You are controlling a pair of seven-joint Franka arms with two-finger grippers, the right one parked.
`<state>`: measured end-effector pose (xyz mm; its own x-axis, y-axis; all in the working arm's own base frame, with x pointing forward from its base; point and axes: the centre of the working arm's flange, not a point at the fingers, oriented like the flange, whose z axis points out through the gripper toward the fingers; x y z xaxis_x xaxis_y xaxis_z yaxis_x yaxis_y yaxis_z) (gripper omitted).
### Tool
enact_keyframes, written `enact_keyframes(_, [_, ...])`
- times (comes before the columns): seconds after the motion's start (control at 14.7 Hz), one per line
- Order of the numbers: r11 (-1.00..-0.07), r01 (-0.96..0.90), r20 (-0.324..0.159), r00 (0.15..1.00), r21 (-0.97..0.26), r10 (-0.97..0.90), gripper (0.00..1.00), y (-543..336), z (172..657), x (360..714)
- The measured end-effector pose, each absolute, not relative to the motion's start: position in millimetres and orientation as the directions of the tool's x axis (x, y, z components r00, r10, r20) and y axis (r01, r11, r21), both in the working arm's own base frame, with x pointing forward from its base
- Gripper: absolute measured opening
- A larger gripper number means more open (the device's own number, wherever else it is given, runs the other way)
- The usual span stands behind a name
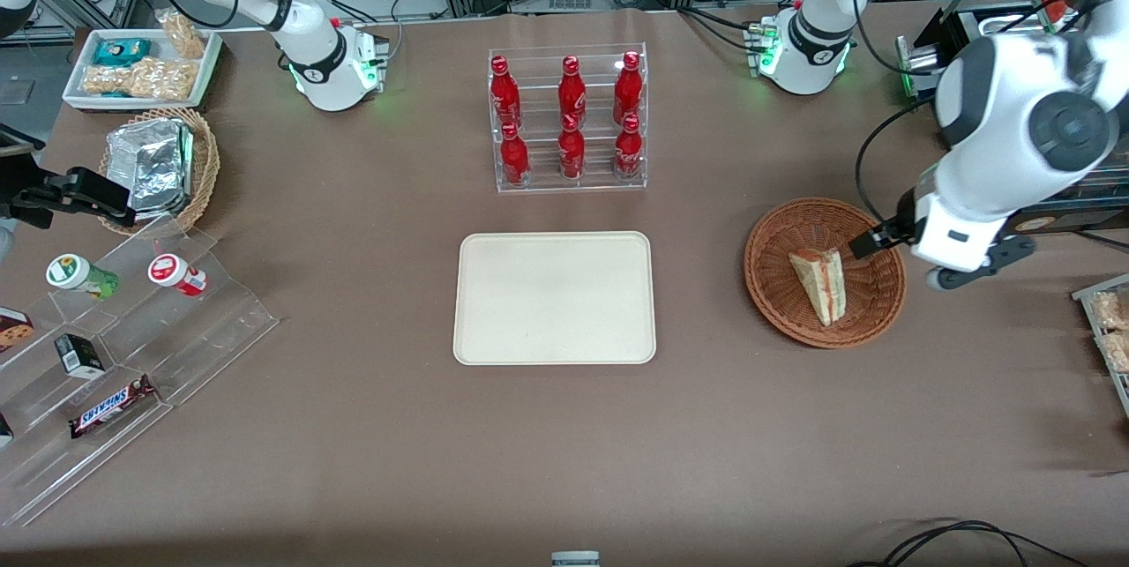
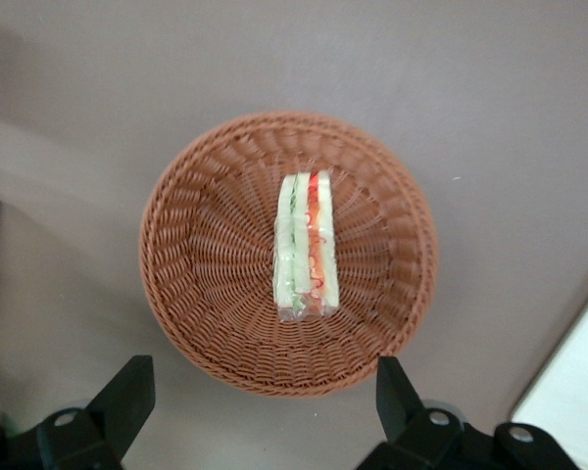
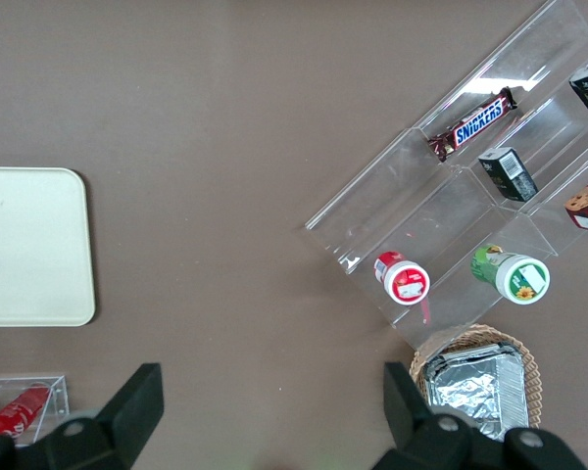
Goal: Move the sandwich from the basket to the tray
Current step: 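Lower the open left gripper onto the sandwich and close it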
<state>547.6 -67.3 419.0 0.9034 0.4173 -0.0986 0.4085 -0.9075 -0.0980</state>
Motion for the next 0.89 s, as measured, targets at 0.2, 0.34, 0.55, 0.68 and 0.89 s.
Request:
enact_keyframes(0.2, [-0.859,0.500,-0.092,0.856,-0.105,0.509,1.00,-67.3,365.2,540.7])
enact_keyframes(0.34, [-0.835,0.540,-0.089,0.831,-0.107,0.549,1.00,-68.0,342.6,541.2])
enact_keyframes(0.55, [-0.827,0.551,-0.092,0.823,-0.107,0.560,1.00,-69.6,319.9,545.5])
enact_keyframes(0.68, [-0.828,0.550,-0.104,0.822,-0.114,0.560,1.00,-71.0,306.5,546.1])
enact_keyframes(0.89, [-0.835,0.537,-0.119,0.827,-0.121,0.549,1.00,-78.5,293.2,545.2])
